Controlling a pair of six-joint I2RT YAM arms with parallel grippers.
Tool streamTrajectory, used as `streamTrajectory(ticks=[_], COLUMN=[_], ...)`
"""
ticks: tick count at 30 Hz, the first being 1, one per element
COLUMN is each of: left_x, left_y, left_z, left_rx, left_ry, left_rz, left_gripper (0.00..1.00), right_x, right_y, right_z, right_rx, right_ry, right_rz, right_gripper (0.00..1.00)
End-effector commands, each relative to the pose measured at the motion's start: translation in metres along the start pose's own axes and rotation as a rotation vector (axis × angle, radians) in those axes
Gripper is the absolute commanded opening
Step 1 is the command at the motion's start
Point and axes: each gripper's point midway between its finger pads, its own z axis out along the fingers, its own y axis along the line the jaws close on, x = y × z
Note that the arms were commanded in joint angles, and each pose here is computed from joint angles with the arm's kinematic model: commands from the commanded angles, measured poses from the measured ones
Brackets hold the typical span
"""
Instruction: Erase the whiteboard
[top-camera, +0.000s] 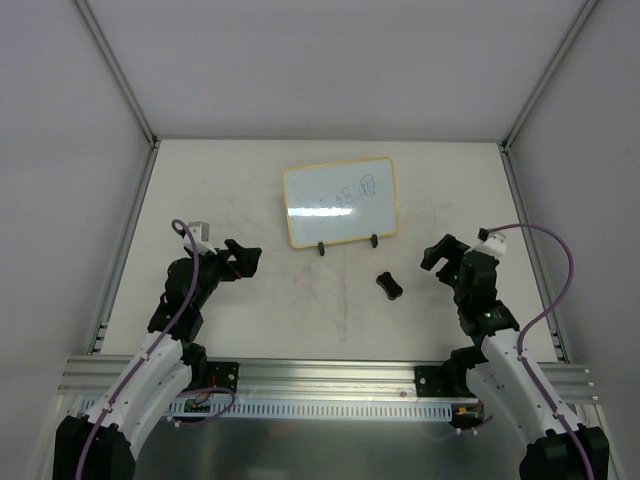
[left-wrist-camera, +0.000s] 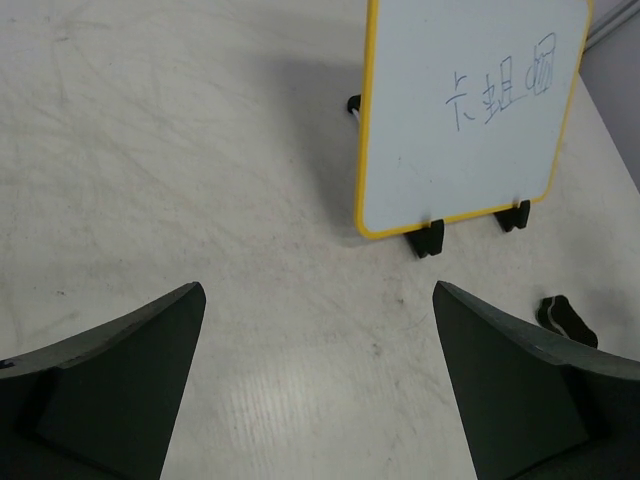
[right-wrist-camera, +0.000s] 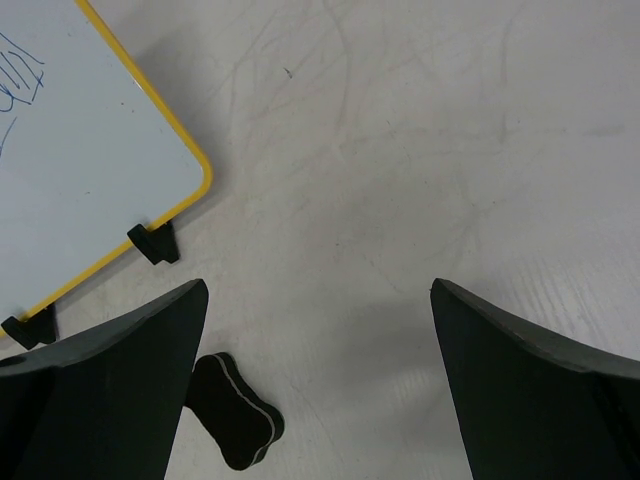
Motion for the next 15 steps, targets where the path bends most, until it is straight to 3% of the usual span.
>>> streamTrajectory(ticks=[1,7,11,15], left_x=[-0.014,-0.007,0.000,-0.005], left_y=[-0.005,-0.020,-0.039,-0.053], left_z=[0.005,0.010,0.021,0.034], left_rx=[0.004,0.096,0.209,0.284], left_ry=[-0.025,0.017,0.072,0.068], left_rz=[0.008,0.018,0.007,-0.020], left_gripper=[0.99,0.99,0.99,0.99], right_x=[-0.006,0.016,0.018,0.023], right_y=[-0.003,0.026,0.052,0.057], right_z=[0.005,0.014,0.010,0.004], right_rx=[0.032,-0.098,-0.210,-0.208], right_ry=[-0.037,0.161,0.188,0.208], right_rz=[0.044,-0.122,-0.177,-0.258], right_gripper=[0.99,0.99,0.99,0.98])
